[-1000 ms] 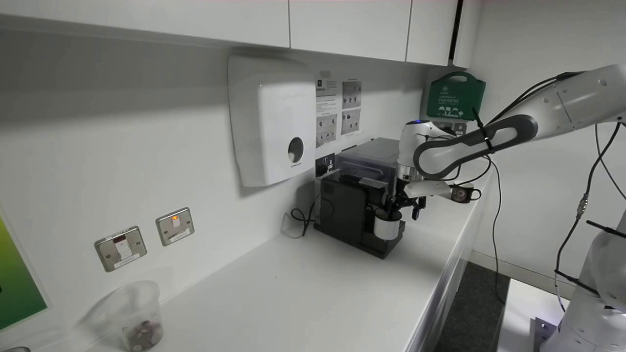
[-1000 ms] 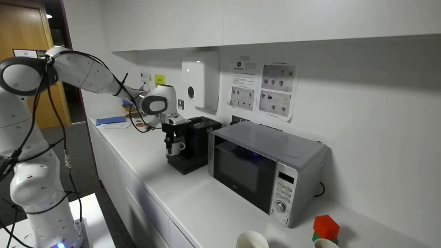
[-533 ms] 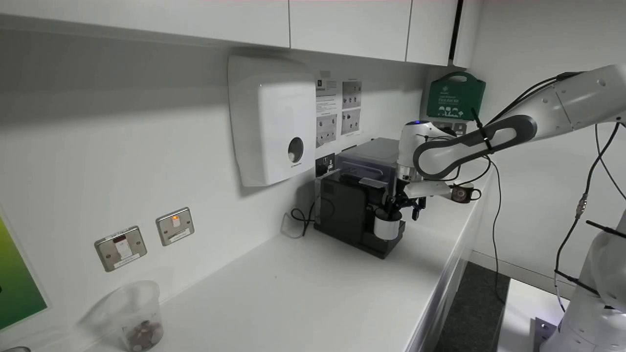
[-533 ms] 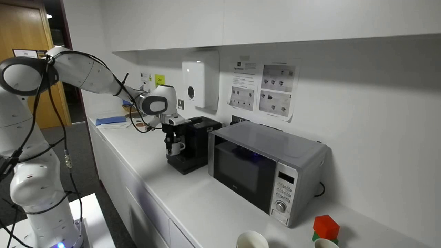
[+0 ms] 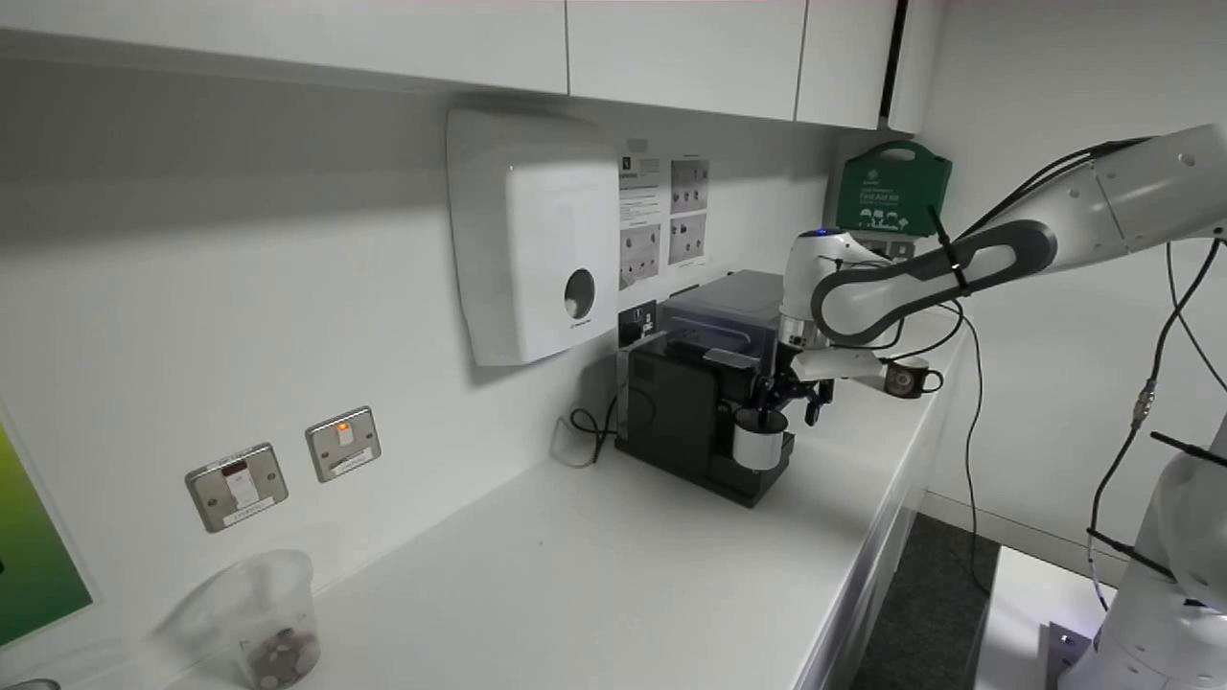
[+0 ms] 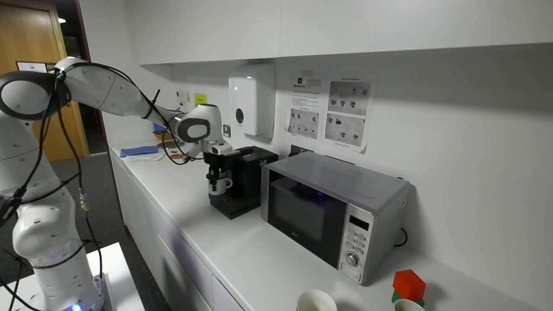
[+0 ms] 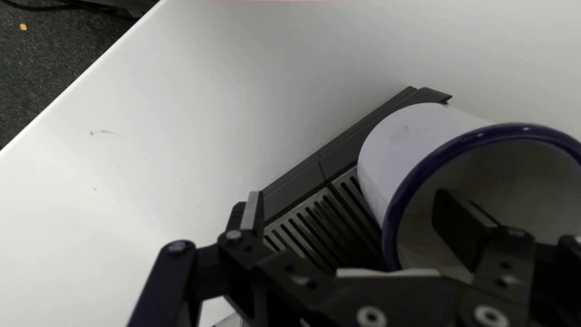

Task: Put the cup on the coffee maker and then remove it and put it back on the table

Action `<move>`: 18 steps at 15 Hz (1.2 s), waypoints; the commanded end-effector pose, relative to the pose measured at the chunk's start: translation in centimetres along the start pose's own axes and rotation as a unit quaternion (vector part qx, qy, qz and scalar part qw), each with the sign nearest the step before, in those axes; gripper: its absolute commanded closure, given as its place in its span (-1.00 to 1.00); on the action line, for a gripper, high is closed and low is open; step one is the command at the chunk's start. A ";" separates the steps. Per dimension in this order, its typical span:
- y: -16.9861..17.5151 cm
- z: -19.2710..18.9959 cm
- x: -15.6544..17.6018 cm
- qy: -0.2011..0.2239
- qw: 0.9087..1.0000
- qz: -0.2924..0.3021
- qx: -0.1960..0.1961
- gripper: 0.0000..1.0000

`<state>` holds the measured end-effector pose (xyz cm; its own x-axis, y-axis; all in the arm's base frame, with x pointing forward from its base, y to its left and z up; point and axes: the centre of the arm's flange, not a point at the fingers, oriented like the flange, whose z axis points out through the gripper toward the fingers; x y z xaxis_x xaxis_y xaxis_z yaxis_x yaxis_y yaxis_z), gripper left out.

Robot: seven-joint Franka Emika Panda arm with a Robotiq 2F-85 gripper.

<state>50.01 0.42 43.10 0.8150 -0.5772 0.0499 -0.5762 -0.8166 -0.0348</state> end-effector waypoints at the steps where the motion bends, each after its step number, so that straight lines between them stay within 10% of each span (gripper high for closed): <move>1: 0.0 -1.1 0.4 0.008 1.000 0.008 0.017 -1.00; 13: 1.7 -3.2 -0.2 0.025 0.999 0.014 0.047 -0.97; 14: 1.7 -3.4 -0.1 0.026 0.998 0.014 0.050 -0.48; 18: 1.5 -3.7 -0.1 0.033 0.998 0.017 0.058 -0.04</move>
<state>49.34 -0.51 46.26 0.7878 -0.6086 0.0945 -0.5991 -0.7929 -0.1116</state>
